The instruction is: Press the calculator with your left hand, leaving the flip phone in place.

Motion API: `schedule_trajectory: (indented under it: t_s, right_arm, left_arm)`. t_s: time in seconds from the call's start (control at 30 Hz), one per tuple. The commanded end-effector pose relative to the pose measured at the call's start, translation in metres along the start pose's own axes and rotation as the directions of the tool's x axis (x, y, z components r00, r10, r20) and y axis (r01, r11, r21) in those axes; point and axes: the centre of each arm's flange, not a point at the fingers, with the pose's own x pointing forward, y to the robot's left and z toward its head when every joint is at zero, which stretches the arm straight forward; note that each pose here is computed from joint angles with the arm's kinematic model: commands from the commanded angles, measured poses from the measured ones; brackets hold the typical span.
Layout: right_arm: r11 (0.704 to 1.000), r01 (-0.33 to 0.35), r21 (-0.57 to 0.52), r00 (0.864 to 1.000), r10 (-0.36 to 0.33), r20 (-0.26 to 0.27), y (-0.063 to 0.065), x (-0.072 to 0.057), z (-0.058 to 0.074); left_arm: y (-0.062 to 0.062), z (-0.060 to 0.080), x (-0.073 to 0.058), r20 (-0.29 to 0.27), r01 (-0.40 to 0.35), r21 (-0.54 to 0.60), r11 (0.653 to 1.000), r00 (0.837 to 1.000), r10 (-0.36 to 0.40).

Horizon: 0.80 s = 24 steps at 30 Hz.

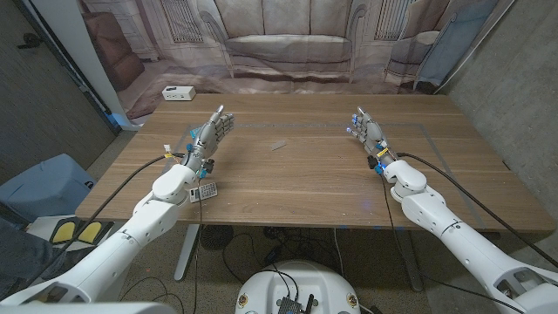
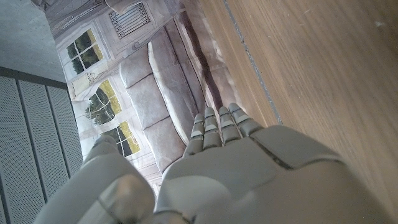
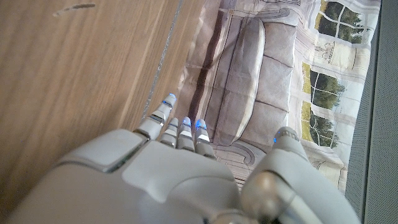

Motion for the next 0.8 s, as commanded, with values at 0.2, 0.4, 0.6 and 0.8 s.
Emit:
schedule_trajectory:
  t_s: [0.2, 0.4, 0.6, 0.8]
  right_arm:
    - [1.0, -0.008, -0.02, 1.0, 0.008, 0.018, 0.004, -0.001, 0.004]
    - [1.0, -0.011, -0.026, 1.0, 0.012, 0.023, 0.006, -0.003, 0.007]
    - [0.999, -0.017, -0.034, 0.999, 0.018, 0.027, 0.005, -0.005, 0.009]
    - [0.998, -0.022, -0.06, 0.999, 0.024, 0.041, 0.002, -0.008, 0.014]
  left_arm:
    - [0.01, 0.006, -0.025, 0.018, -0.006, 0.031, 1.0, 1.0, 0.006]
    - [0.009, 0.007, -0.035, 0.021, -0.012, 0.031, 0.999, 1.0, 0.012]
    - [0.004, 0.008, -0.045, 0.032, -0.007, 0.015, 1.0, 0.999, 0.007]
    - [-0.003, 0.012, -0.058, 0.025, -0.005, 0.037, 0.999, 1.0, 0.004]
